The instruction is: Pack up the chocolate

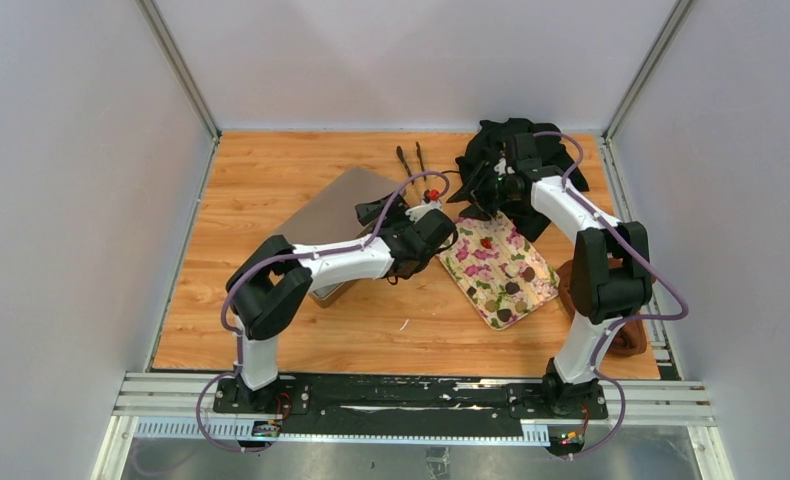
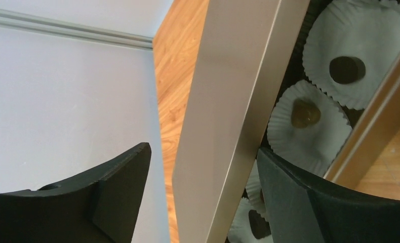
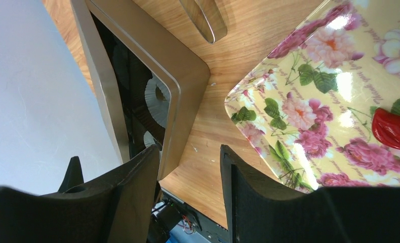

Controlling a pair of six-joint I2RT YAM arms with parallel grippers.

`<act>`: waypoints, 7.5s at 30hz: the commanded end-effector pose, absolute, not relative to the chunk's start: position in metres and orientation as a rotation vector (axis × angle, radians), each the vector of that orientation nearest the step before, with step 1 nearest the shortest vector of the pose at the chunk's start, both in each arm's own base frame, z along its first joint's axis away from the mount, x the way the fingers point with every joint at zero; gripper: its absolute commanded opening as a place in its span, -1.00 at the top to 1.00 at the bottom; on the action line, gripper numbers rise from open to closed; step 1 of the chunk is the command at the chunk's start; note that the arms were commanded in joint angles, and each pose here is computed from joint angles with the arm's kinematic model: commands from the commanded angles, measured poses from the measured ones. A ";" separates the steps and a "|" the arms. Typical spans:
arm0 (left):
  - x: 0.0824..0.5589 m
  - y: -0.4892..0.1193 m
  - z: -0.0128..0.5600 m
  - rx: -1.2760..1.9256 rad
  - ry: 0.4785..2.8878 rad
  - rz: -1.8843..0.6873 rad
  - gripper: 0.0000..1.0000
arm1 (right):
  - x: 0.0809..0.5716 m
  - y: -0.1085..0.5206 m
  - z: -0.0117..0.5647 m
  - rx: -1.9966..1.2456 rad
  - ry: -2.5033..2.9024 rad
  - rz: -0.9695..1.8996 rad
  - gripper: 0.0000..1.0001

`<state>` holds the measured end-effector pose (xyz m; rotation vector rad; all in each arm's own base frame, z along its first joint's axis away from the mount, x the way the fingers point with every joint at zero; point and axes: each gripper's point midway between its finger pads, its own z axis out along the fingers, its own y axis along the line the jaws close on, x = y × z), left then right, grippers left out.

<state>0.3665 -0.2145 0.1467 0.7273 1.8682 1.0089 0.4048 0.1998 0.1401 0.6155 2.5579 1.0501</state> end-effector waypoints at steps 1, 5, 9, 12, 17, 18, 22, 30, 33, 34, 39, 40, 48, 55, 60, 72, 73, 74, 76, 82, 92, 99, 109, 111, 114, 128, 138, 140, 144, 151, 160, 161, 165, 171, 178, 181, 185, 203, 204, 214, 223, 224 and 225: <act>0.352 -0.218 0.165 0.647 1.923 0.880 -0.65 | 0.409 0.186 0.139 0.619 2.557 0.990 -0.04; 0.344 -0.221 0.170 0.668 1.955 0.810 -0.73 | 0.411 0.185 0.139 0.613 2.558 0.974 -0.05; 0.335 -0.223 0.171 0.687 1.991 0.729 -0.76 | 0.412 0.184 0.139 0.609 2.558 0.962 -0.05; 0.331 -0.224 0.187 0.669 1.995 0.652 -0.76 | 0.412 0.183 0.140 0.600 2.558 0.954 -0.05; 0.347 -0.219 0.212 0.556 2.087 0.424 -0.75 | 0.410 0.184 0.144 0.547 2.570 0.926 -0.05; 0.354 -0.213 0.215 0.520 2.124 0.362 -0.75 | 0.409 0.185 0.144 0.527 2.575 0.911 -0.04; 0.388 -0.187 0.234 0.358 2.200 0.116 -0.74 | 0.400 0.190 0.146 0.445 2.600 0.845 -0.04; 0.467 -0.133 0.220 0.089 2.363 -0.270 -0.71 | 0.386 0.201 0.138 0.372 2.646 0.799 -0.05; 0.490 -0.116 0.203 -0.021 2.395 -0.353 -0.68 | 0.383 0.203 0.138 0.350 2.656 0.787 -0.05; 0.497 -0.111 0.198 -0.053 2.399 -0.370 -0.68 | 0.382 0.203 0.138 0.341 2.659 0.783 -0.05; 0.522 -0.088 0.171 -0.173 2.435 -0.403 -0.67 | 0.376 0.209 0.141 0.251 2.673 0.745 -0.03; 0.525 -0.086 0.163 -0.190 2.452 -0.414 -0.67 | 0.375 0.211 0.141 0.235 2.676 0.731 -0.03; 0.522 -0.094 0.114 -0.187 2.566 -0.502 -0.68 | 0.368 0.218 0.135 0.195 2.705 0.702 -0.03; 0.500 -0.113 0.096 -0.171 2.623 -0.660 -0.67 | 0.368 0.218 0.133 0.198 2.710 0.699 -0.03; 0.486 -0.122 0.093 -0.153 2.633 -0.752 -0.66 | 0.367 0.218 0.132 0.204 2.714 0.695 -0.03; 0.472 -0.133 0.107 -0.138 2.596 -0.852 -0.61 | 0.362 0.220 0.131 0.187 2.720 0.688 -0.03; 0.472 -0.132 0.109 -0.137 2.589 -0.848 -0.61 | 0.362 0.221 0.132 0.178 2.717 0.684 -0.03; 0.473 -0.131 0.113 -0.135 2.581 -0.840 -0.62 | 0.363 0.222 0.132 0.169 2.714 0.679 -0.03; 0.477 -0.129 0.123 -0.127 2.556 -0.811 -0.62 | 0.362 0.225 0.134 0.140 2.712 0.668 -0.03; 0.483 -0.110 0.171 -0.123 2.452 -0.652 -0.65 | 0.365 0.236 0.144 0.044 2.691 0.600 -0.03; 0.434 -0.087 0.164 -0.187 2.462 -0.499 -0.58 | 0.384 0.270 0.151 -0.110 2.646 0.472 0.44; 0.412 -0.087 0.130 -0.233 2.510 -0.520 -0.54 | 0.406 0.284 0.145 -0.144 2.638 0.370 1.00; 0.405 -0.098 0.112 -0.242 2.544 -0.611 -0.50 | 0.414 0.294 0.138 -0.198 2.630 0.279 1.00; 0.407 -0.099 0.115 -0.234 2.539 -0.621 -0.51 | 0.417 0.297 0.143 -0.209 2.604 0.264 1.00; 0.408 -0.101 0.115 -0.232 2.541 -0.630 -0.51 | 0.420 0.300 0.139 -0.221 2.602 0.250 1.00; 0.407 -0.101 0.113 -0.212 2.561 -0.630 -0.51 | 0.413 0.288 0.100 -0.211 2.691 0.126 1.00; 0.405 -0.100 0.157 -0.171 2.485 -0.625 -0.49 | 0.397 0.337 0.194 -0.325 2.485 0.435 1.00; 0.400 -0.091 0.164 -0.171 2.482 -0.551 -0.48 | 0.375 0.359 0.193 -0.418 2.474 0.502 1.00; 0.384 -0.068 0.159 -0.233 2.519 -0.429 -0.46 | 0.337 0.391 0.183 -0.565 2.431 0.544 1.00; 0.371 -0.044 0.157 -0.344 2.491 -0.424 -0.44 | 0.276 0.442 0.160 -0.836 2.379 0.596 1.00; 0.364 -0.007 0.203 -0.499 2.356 -0.383 -0.46 | 0.244 0.476 0.160 -0.963 2.340 0.556 1.00; 0.364 -0.006 0.208 -0.500 2.345 -0.378 -0.46 | 0.241 0.480 0.161 -0.967 2.336 0.561 1.00; 0.356 -0.003 0.212 -0.510 2.340 -0.359 -0.46 | 0.225 0.490 0.139 -0.997 2.377 0.562 1.00; 0.339 -0.002 0.196 -0.531 2.376 -0.347 -0.46 | 0.207 0.490 0.084 -1.004 2.536 0.549 1.00; 0.326 -0.003 0.192 -0.539 2.385 -0.350 -0.46 | 0.208 0.489 0.115 -0.944 2.490 0.540 1.00; 0.322 -0.004 0.195 -0.538 2.377 -0.358 -0.47 | 0.222 0.485 0.154 -0.872 2.396 0.518 1.00; 0.317 -0.010 0.196 -0.535 2.372 -0.394 -0.46 | 0.235 0.481 0.202 -0.801 2.289 0.528 1.00; 0.305 -0.018 0.181 -0.545 2.411 -0.443 -0.46 | 0.178 0.471 0.110 -0.949 2.567 0.539 1.00; 0.305 -0.018 0.181 -0.544 2.410 -0.444 -0.46 | 0.182 0.471 0.126 -0.927 2.520 0.559 1.00; 0.301 -0.035 0.177 -0.517 2.421 -0.558 -0.43 | 0.249 0.446 0.202 -0.693 2.351 0.494 1.00; 0.277 -0.068 0.150 -0.439 2.504 -0.622 0.20 | 0.304 0.390 0.168 -0.491 2.519 0.374 1.00; 0.274 -0.072 0.149 -0.427 2.513 -0.632 0.28 | 0.308 0.388 0.167 -0.485 2.525 0.369 1.00; 0.272 -0.077 0.147 -0.409 2.524 -0.645 0.32 | 0.313 0.383 0.167 -0.472 2.530 0.364 1.00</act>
